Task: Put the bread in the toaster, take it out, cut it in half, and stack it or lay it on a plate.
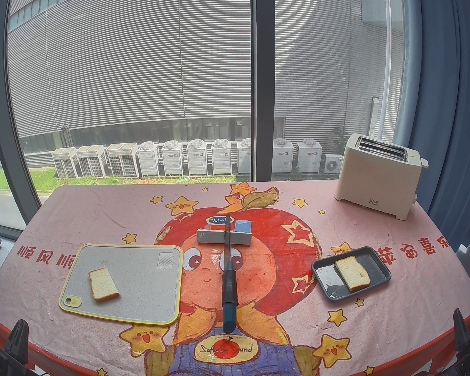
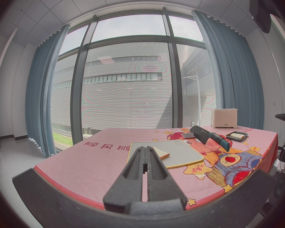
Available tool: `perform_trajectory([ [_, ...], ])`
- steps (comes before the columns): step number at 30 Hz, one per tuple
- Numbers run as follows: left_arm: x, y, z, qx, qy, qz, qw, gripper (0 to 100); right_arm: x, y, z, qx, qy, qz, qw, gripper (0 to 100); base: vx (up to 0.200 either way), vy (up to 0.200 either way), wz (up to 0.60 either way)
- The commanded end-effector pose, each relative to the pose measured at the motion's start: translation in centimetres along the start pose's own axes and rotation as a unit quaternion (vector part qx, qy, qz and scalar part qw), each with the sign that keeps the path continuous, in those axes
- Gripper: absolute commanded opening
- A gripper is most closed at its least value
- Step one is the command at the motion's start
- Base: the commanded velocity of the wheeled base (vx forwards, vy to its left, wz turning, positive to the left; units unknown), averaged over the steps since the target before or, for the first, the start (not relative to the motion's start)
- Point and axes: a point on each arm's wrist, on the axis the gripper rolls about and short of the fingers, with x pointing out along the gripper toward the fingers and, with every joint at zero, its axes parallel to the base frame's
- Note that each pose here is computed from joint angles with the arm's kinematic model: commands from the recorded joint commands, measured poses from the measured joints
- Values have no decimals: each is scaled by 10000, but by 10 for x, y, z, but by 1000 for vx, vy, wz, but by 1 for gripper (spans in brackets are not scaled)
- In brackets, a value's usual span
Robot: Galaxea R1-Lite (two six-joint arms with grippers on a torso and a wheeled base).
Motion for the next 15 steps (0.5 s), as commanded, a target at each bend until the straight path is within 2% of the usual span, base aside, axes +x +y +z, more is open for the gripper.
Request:
perform_trajectory([
  [1, 0, 0, -5, -4, 6, -3, 10000, 0, 0, 0, -5, 0, -1, 5, 10000, 100, 0, 0, 0],
  [12, 0, 0, -5, -12, 6, 5, 10000, 0, 0, 0, -5, 0, -1, 13, 10000, 100, 0, 0, 0],
  [13, 0, 0, -5, -4, 6, -10, 10000, 100, 0, 0, -5, 0, -1, 13, 10000, 100, 0, 0, 0],
  [15, 0, 0, -5, -4, 6, -10, 10000, 100, 0, 0, -5, 0, -1, 13, 10000, 100, 0, 0, 0],
])
